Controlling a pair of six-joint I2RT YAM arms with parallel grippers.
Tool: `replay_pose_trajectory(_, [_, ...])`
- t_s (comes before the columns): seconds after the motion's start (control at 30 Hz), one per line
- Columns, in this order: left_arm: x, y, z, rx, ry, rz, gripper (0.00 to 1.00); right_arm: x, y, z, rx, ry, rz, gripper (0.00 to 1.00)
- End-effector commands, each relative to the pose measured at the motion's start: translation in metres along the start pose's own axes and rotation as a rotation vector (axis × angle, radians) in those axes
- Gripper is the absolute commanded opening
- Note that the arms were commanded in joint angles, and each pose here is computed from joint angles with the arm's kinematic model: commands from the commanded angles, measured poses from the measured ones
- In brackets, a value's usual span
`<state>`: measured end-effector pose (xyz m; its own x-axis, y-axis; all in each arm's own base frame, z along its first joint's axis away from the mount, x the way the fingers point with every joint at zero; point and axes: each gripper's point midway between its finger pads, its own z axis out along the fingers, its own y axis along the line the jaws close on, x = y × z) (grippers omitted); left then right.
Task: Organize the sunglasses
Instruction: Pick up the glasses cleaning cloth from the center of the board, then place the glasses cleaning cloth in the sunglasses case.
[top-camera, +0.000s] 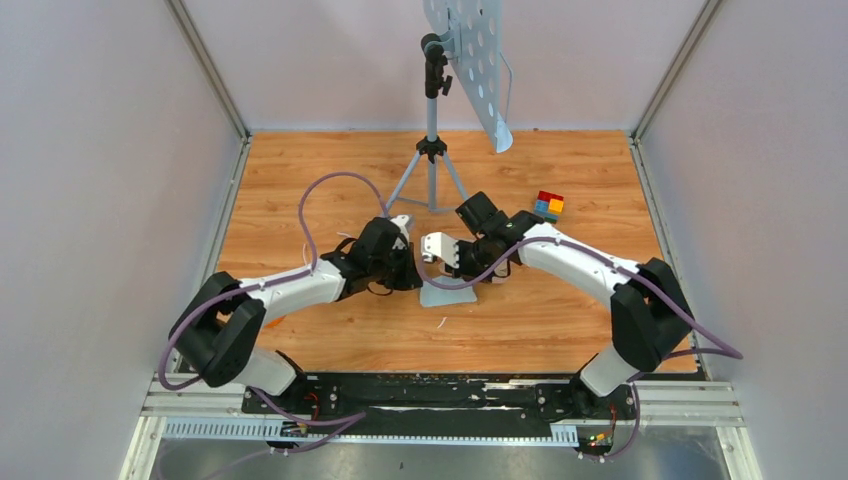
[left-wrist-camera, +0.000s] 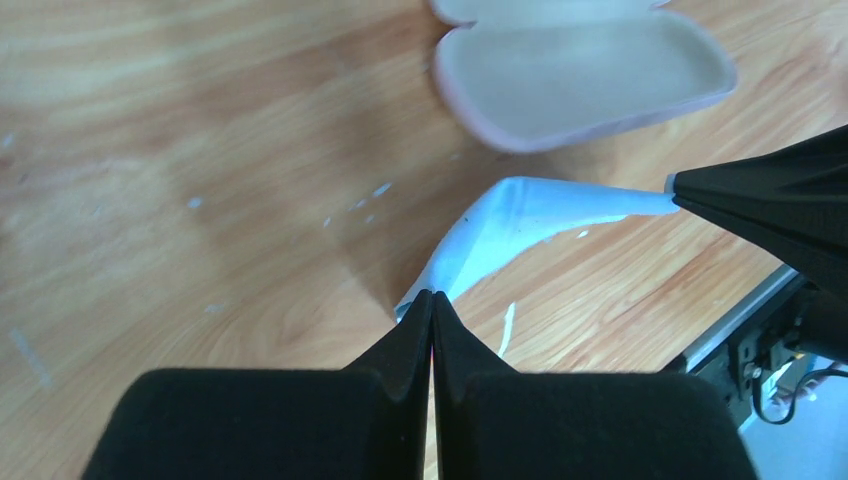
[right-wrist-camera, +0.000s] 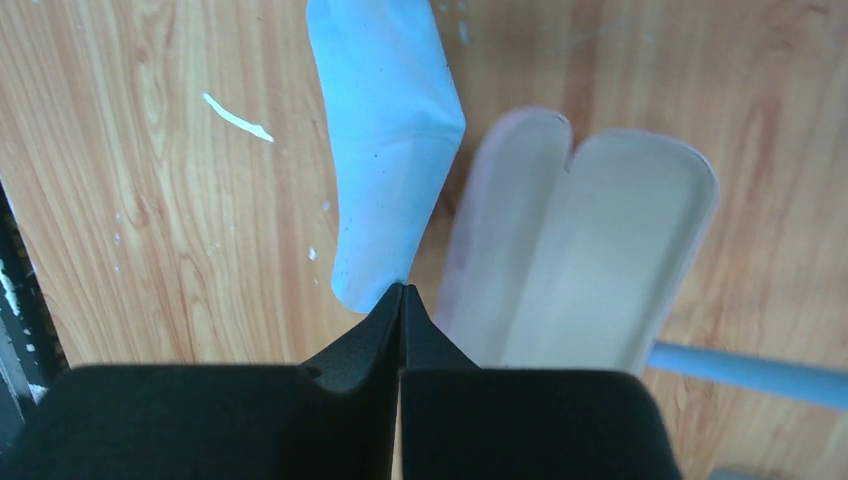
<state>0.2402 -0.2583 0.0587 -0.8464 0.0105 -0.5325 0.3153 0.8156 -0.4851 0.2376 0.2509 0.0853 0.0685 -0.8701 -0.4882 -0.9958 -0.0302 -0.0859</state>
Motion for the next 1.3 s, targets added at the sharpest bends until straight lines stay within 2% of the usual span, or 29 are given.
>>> replay_pose_trajectory(0.0, [-0.029,-0.025,0.013,0.032,-0.050,0.025,0.00,0.020,-0.003,-0.021,0.034,0.008,0.077,0.00])
replay_pose_trajectory(0.5, [-0.065,-0.050,0.050,0.042,-0.043,0.042,0.00,0.063,-0.030,-0.041,0.135,-0.003,0.235,0.00])
replay_pose_trajectory(1.27, [-0.069,-0.044,0.082,0.007,-0.006,0.037,0.00,0.090,-0.048,-0.015,0.092,0.023,0.346,0.00])
